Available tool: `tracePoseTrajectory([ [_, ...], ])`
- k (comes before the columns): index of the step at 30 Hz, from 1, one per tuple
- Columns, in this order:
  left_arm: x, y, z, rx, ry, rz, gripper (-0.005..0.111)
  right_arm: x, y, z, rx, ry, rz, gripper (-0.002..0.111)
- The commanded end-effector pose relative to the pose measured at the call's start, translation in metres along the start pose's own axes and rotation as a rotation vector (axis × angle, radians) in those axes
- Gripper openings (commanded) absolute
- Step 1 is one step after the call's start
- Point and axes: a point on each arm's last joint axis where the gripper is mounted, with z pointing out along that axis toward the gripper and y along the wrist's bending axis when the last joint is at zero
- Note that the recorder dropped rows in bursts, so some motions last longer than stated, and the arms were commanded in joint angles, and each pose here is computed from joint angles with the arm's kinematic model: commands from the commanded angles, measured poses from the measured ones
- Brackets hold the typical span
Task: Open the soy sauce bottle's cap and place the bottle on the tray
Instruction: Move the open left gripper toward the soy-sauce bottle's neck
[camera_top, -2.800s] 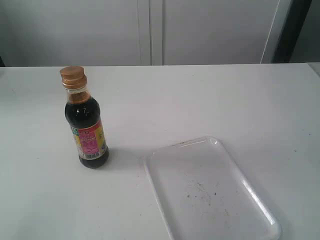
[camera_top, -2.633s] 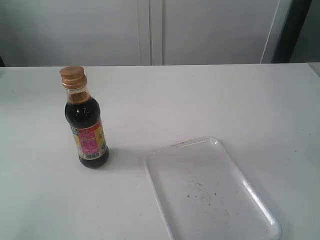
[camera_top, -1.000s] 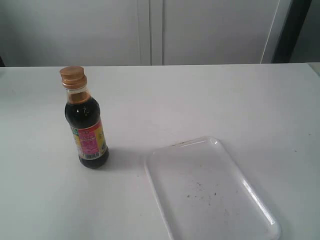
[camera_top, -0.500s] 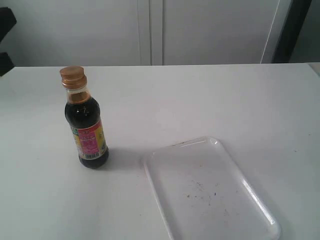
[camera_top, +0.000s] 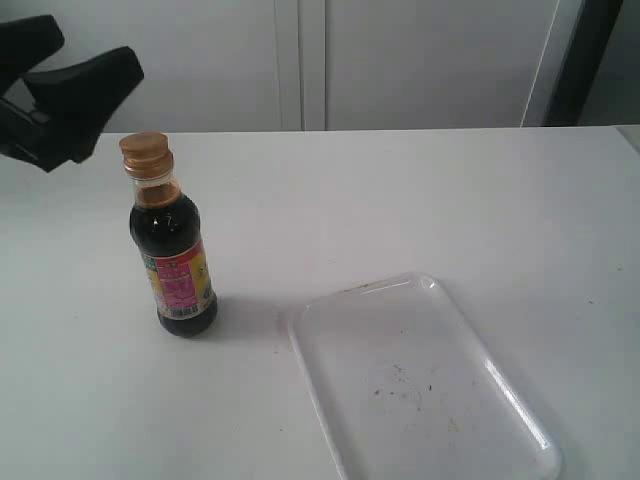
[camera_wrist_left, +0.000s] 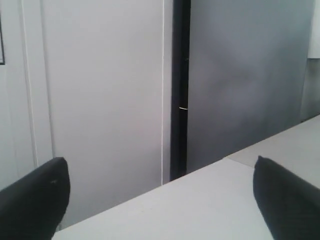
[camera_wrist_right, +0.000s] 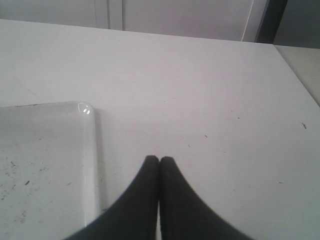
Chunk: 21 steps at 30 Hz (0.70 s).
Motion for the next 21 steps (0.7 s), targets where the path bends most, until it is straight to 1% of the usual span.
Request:
tracePoseTrajectory([
  [1, 0.003, -0.008, 0.005, 0.048, 0.017, 0.031, 0.105, 0.0, 0.0, 0.0, 0.009, -0.009, 0.0, 0.0],
  [6, 0.005, -0.01, 0.012, 0.041, 0.067, 0.043, 0.105, 0.0, 0.0, 0.0, 0.009, -0.009, 0.0, 0.0],
  [9, 0.007, -0.01, 0.016, 0.046, 0.068, 0.025, 0.105, 0.0, 0.0, 0.0, 0.009, -0.009, 0.0, 0.0],
  [12, 0.014, -0.008, 0.019, 0.046, 0.088, 0.009, 0.105, 0.0, 0.0, 0.0, 0.009, -0.009, 0.0, 0.0],
  [17, 0.027, -0.004, 0.024, 0.043, 0.125, 0.019, 0.105, 0.0, 0.0, 0.0, 0.009, -0.009, 0.0, 0.0],
  [21, 0.035, 0.001, 0.027, 0.018, 0.129, 0.003, 0.105, 0.0, 0.0, 0.0, 0.009, -0.009, 0.0, 0.0],
])
